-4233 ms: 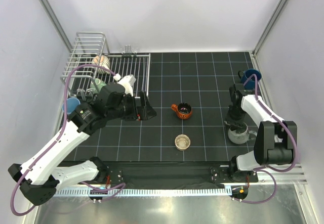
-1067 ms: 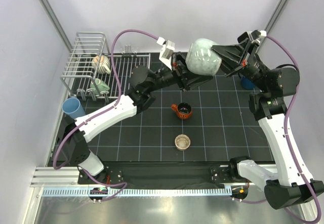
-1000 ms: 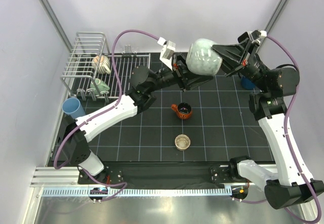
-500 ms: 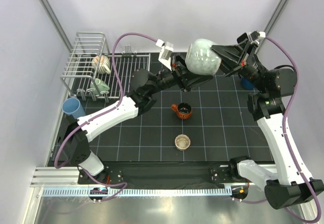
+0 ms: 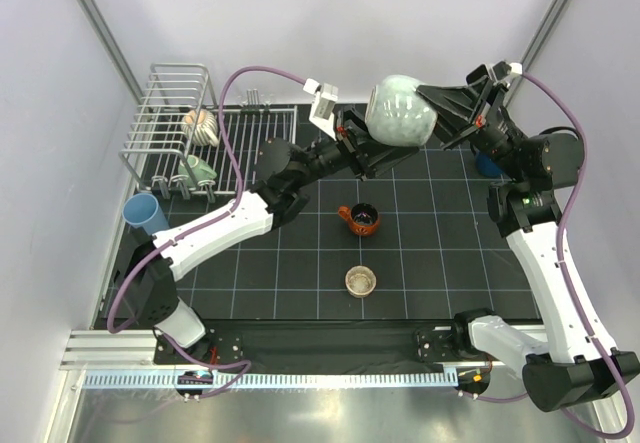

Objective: Load the cups into the dish rack

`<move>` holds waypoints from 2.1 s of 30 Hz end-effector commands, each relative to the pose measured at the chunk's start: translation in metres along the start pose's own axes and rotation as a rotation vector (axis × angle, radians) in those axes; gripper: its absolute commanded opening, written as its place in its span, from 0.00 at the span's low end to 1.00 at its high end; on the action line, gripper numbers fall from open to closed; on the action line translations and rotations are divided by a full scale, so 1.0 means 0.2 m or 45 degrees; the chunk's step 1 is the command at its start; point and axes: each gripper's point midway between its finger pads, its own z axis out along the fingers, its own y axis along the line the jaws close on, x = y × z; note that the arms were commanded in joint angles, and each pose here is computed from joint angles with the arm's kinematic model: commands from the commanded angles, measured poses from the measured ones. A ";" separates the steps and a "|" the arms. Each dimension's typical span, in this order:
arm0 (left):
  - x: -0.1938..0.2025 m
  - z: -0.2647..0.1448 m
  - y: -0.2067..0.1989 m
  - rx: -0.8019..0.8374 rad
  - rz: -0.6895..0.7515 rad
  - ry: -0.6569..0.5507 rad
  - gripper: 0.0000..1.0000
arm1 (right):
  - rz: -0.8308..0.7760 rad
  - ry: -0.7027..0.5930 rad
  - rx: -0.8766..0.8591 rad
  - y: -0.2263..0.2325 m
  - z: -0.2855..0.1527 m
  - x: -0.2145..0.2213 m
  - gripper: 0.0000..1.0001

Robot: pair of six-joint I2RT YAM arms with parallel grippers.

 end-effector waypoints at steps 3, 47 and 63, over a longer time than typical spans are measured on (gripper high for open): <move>-0.36 0.02 -0.15 0.045 0.091 -0.277 0.00 | 0.694 0.078 -0.026 0.18 -0.02 0.05 0.04; -0.26 -0.26 -0.17 -0.061 0.085 -0.023 0.00 | 0.188 0.211 0.367 -0.20 0.06 0.00 0.67; -0.28 -0.20 -0.21 0.003 0.023 -0.027 0.00 | 0.140 0.316 0.289 -0.19 0.09 0.06 0.04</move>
